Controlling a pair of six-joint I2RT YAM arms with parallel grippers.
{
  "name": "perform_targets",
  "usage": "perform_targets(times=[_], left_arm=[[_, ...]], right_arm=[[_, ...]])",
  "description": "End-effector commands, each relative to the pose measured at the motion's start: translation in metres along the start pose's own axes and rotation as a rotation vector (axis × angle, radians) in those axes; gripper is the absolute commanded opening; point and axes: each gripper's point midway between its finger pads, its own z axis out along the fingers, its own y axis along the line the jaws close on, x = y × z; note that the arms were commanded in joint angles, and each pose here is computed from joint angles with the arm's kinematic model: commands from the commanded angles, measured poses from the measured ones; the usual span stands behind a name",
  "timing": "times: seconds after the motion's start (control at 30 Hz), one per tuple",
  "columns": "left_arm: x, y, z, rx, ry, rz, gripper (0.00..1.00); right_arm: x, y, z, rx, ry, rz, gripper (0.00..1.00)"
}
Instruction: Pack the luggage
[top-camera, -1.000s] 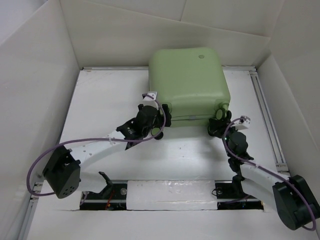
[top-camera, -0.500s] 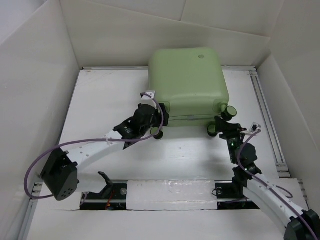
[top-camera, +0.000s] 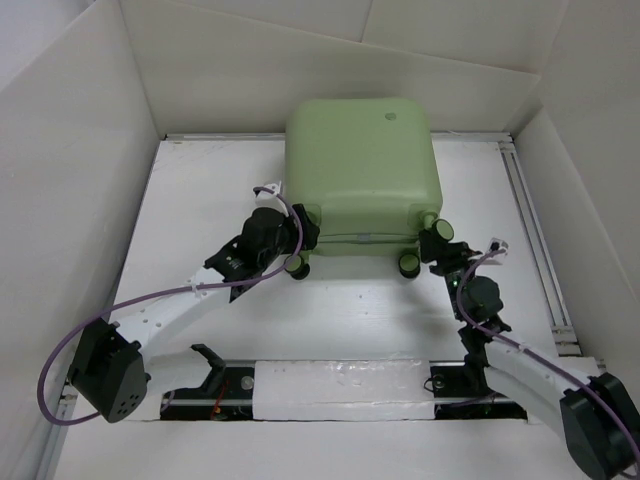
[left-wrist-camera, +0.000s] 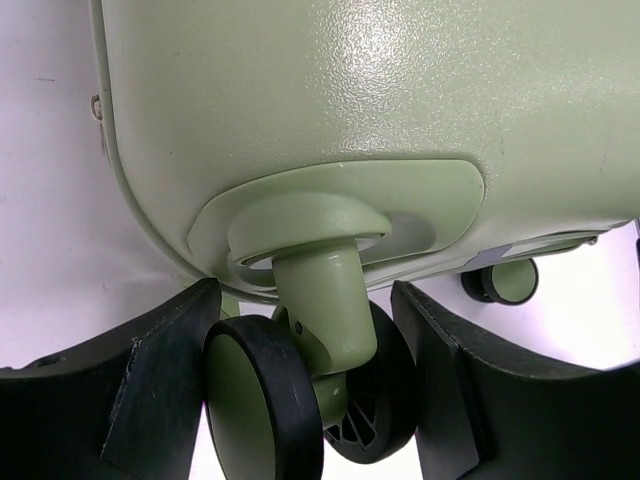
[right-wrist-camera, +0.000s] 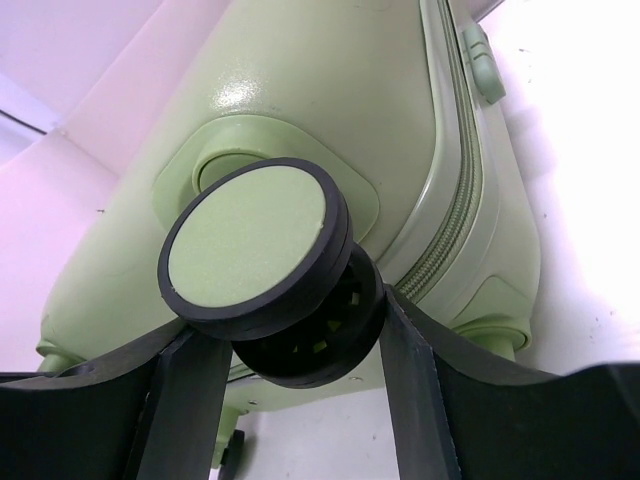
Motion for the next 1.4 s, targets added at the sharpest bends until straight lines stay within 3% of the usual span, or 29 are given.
perform_targets(times=[0.0,0.1,0.17,0.3,0.5,0.63,0.77,0.9,1.03,1.17,1.37], left_arm=[[-0.068,-0.036,-0.017,0.137,-0.214,-0.087,0.00],[-0.083,-0.042,-0.019,0.137,-0.241,-0.084,0.00],[-0.087,-0.042,-0.021,0.130,-0.250,-0.086,0.00],[-0.099,-0.039,-0.025,0.099,-0.296,-0.107,0.00],[-0.105,-0.035,-0.010,0.035,-0.292,-0.090,0.00],[-0.111,-0.029,0.006,0.075,-0.285,-0.130,0.00],[-0.124,-0.024,0.014,0.111,-0.281,-0.161,0.00],[-0.137,-0.024,0.022,0.128,-0.278,-0.164,0.00],[-0.139,-0.027,0.028,0.177,-0.267,-0.185,0.00],[-0.138,-0.031,0.034,0.200,-0.264,-0.181,0.00],[-0.141,-0.030,0.033,0.191,-0.270,-0.172,0.00]], right_arm=[[0.026,-0.017,-0.002,0.005,0.096,-0.090,0.56],[0.038,-0.015,-0.004,-0.035,0.134,-0.103,0.54],[0.045,-0.032,-0.011,0.046,0.134,-0.055,0.54],[0.042,-0.029,-0.017,0.046,0.090,-0.047,0.54],[0.017,0.025,-0.021,-0.144,0.037,-0.124,0.51],[0.033,0.017,-0.020,-0.073,0.170,-0.235,0.47],[0.066,-0.003,-0.014,-0.016,0.272,-0.229,0.49],[0.093,0.025,-0.006,-0.119,0.376,-0.258,0.49],[0.108,0.061,-0.025,-0.356,0.418,-0.251,0.49],[0.119,0.076,-0.043,-0.461,0.484,-0.278,0.56],[0.114,0.094,-0.077,-0.586,0.556,-0.282,0.75]])
